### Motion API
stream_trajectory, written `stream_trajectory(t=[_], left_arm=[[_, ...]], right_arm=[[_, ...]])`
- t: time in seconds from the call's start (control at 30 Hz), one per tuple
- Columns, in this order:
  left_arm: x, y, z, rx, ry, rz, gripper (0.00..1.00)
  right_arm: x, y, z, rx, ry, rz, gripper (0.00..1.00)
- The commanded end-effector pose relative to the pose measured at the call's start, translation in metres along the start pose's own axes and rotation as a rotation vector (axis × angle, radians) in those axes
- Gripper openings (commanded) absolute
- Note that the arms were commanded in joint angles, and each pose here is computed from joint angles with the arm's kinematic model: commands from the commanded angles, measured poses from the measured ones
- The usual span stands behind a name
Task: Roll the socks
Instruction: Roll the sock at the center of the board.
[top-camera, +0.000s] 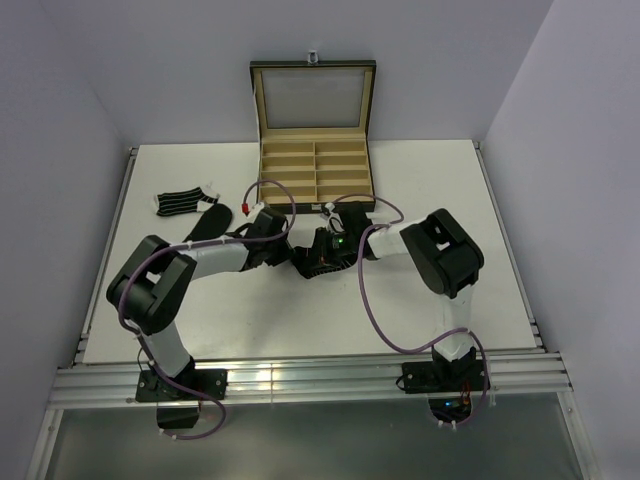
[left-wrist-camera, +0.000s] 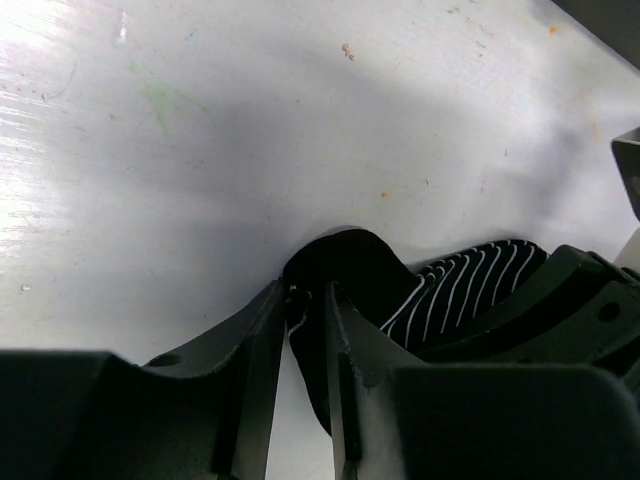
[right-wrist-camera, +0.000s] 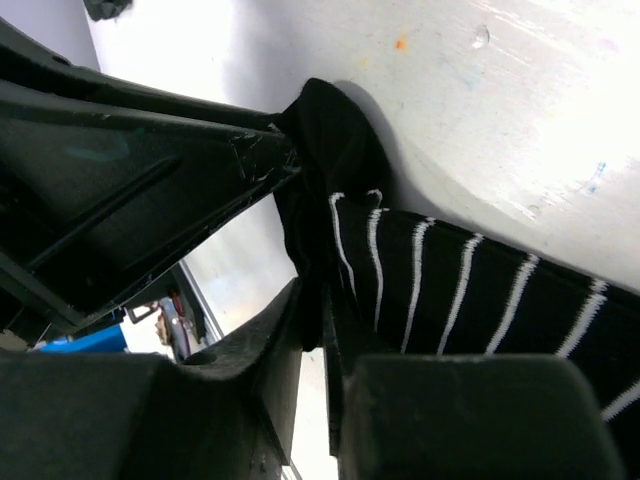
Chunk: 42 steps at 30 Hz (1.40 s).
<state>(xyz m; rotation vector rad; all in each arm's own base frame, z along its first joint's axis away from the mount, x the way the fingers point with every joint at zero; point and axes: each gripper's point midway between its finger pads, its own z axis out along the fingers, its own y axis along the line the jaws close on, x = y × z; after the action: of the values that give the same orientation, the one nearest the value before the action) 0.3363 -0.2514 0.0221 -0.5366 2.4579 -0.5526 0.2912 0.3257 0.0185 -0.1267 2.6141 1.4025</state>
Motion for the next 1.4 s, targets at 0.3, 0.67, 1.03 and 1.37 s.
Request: stream_trajectory(t=[0.3, 0.67, 1.03, 1.37], left_arm=[[0.027, 0.052, 0.006, -0.227, 0.077, 0.052, 0.21], [0.028, 0.048, 0.005, -0.222, 0.074, 0.057, 0.20], [0.028, 0.047, 0.004, -0.219, 0.072, 0.059, 0.20], [0.028, 0.046, 0.003, -0.222, 0.073, 0.062, 0.20]], right_arm=[[-0.030, 0.031, -0.038, 0.240, -0.221, -0.317, 0.43], [-0.023, 0.051, -0.040, 0.423, -0.449, -0.692, 0.43], [-0.023, 0.034, -0.020, 0.464, -0.422, -0.723, 0.40], [-0.023, 0.022, -0.010, 0.494, -0.379, -0.740, 0.37]])
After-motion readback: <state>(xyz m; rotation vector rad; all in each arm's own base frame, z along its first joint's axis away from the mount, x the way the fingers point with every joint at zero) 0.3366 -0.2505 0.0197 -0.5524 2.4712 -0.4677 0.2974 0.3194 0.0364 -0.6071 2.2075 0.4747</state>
